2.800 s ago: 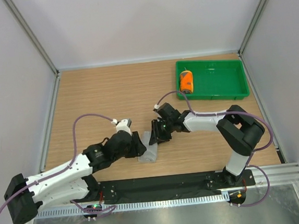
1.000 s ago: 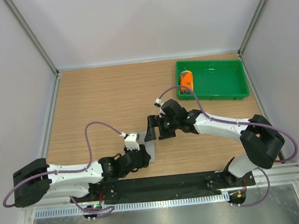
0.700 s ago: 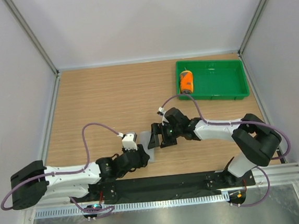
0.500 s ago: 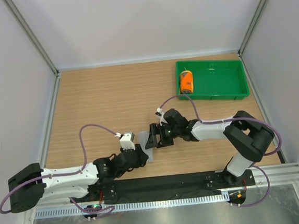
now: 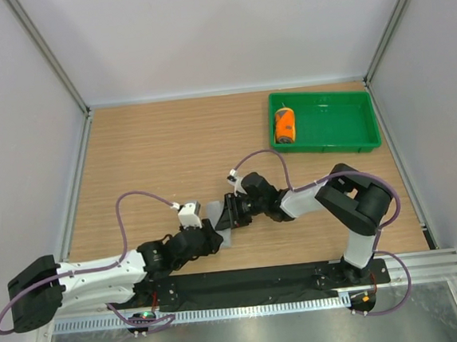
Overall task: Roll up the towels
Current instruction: Place the rolled towel into the container
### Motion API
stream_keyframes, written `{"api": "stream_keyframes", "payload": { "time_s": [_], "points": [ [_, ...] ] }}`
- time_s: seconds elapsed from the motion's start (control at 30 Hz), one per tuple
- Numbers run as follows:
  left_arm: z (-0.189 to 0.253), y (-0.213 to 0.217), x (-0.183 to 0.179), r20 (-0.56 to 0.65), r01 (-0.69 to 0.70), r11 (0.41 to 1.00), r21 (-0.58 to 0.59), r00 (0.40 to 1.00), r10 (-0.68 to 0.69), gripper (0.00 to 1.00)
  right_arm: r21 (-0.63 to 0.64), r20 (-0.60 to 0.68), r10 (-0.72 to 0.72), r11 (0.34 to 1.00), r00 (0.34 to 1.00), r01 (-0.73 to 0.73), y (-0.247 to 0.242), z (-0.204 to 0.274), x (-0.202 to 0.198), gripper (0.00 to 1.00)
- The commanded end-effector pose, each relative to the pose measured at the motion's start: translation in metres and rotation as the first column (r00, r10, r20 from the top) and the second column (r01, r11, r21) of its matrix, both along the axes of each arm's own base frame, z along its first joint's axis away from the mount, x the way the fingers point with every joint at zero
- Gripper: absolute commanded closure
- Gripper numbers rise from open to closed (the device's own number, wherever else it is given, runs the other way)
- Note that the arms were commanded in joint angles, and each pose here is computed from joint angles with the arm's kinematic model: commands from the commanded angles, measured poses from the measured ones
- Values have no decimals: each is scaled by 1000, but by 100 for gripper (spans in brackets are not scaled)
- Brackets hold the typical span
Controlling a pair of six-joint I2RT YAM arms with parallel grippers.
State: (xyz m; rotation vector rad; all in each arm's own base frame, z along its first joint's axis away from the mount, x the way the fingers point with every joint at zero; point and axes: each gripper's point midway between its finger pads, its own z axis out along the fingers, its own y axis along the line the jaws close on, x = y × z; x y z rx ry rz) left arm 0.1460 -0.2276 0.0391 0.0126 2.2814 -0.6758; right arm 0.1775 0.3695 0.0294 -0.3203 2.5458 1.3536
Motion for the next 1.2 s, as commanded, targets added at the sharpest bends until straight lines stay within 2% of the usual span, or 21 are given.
{"api": "stream_keyframes", "payload": {
  "time_s": [0.0, 0.13, 0.27, 0.43, 0.53, 0.7, 0.9, 0.93, 1.0, 1.17],
  "points": [
    [-20, 20, -6, -35, -3, 996, 93, 999, 7, 52, 35, 20, 5, 999, 1000, -6, 10, 4, 0, 74],
    [-7, 14, -5, -31, 25, 995, 102, 999, -22, 47, 59, 64, 4, 998, 998, -8, 16, 22, 9, 86],
    [24, 3, -4, -10, 86, 990, 113, 996, -86, 43, 8, 102, 0, 1000, 995, -1, 11, 41, 26, 90],
    [74, 4, 1, 63, 119, 985, 122, 990, -128, 40, -18, 222, -17, 1000, 975, 22, 0, 92, 60, 93],
    [90, 14, 3, 106, 111, 984, 138, 986, -126, 39, -64, 241, -67, 994, 968, 85, -30, 116, 83, 94],
    [97, 25, 4, 142, 100, 984, 145, 982, -121, 39, -70, 333, -183, 974, 925, 217, -91, 164, 138, 97],
    [98, 36, 0, 157, 89, 990, 107, 982, -105, 39, -137, 395, -212, 949, 894, 285, -160, 195, 180, 99],
    [94, 38, -1, 157, 85, 990, 109, 982, -102, 39, -155, 371, -245, 935, 896, 319, -180, 190, 190, 99],
    [98, 41, -2, 167, 80, 993, 82, 982, -92, 39, -107, 362, -261, 942, 895, 317, -194, 200, 201, 99],
    [103, 45, -3, 181, 70, 996, 52, 980, -78, 39, -40, 285, -386, 910, 877, 413, -255, 188, 243, 99]
  ]
}}
